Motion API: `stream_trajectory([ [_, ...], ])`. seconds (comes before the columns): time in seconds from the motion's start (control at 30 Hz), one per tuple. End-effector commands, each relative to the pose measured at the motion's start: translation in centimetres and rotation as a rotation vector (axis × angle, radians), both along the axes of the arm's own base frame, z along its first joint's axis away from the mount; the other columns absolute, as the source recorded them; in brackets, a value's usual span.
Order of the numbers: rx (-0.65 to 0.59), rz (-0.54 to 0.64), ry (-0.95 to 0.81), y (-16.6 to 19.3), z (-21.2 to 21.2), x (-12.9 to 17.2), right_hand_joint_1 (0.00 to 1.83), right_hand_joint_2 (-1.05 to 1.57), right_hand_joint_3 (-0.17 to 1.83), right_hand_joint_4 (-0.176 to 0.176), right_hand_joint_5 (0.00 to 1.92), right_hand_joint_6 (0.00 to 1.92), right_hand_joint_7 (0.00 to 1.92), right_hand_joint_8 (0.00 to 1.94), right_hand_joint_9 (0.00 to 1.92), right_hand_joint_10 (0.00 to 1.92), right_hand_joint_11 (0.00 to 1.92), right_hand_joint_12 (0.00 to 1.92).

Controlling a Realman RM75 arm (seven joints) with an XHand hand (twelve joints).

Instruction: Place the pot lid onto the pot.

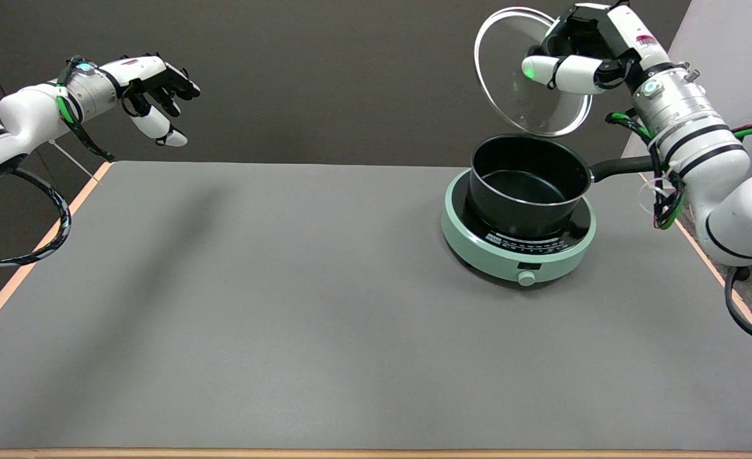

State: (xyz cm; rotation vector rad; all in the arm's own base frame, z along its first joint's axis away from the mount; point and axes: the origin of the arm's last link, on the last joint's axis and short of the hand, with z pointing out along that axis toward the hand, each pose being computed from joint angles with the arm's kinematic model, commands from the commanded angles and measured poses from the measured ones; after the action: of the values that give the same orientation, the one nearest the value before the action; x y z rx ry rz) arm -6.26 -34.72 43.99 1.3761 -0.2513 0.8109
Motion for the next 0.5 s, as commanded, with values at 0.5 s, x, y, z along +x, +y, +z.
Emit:
stream_trajectory([
  [0.5, 0.059, -0.301, -0.021, -0.2, 2.8, -6.7, 1.18, 0.98, 0.68, -0.175, 0.56, 1.59, 0.82, 1.68, 0.84, 1.92, 0.7, 1.92],
])
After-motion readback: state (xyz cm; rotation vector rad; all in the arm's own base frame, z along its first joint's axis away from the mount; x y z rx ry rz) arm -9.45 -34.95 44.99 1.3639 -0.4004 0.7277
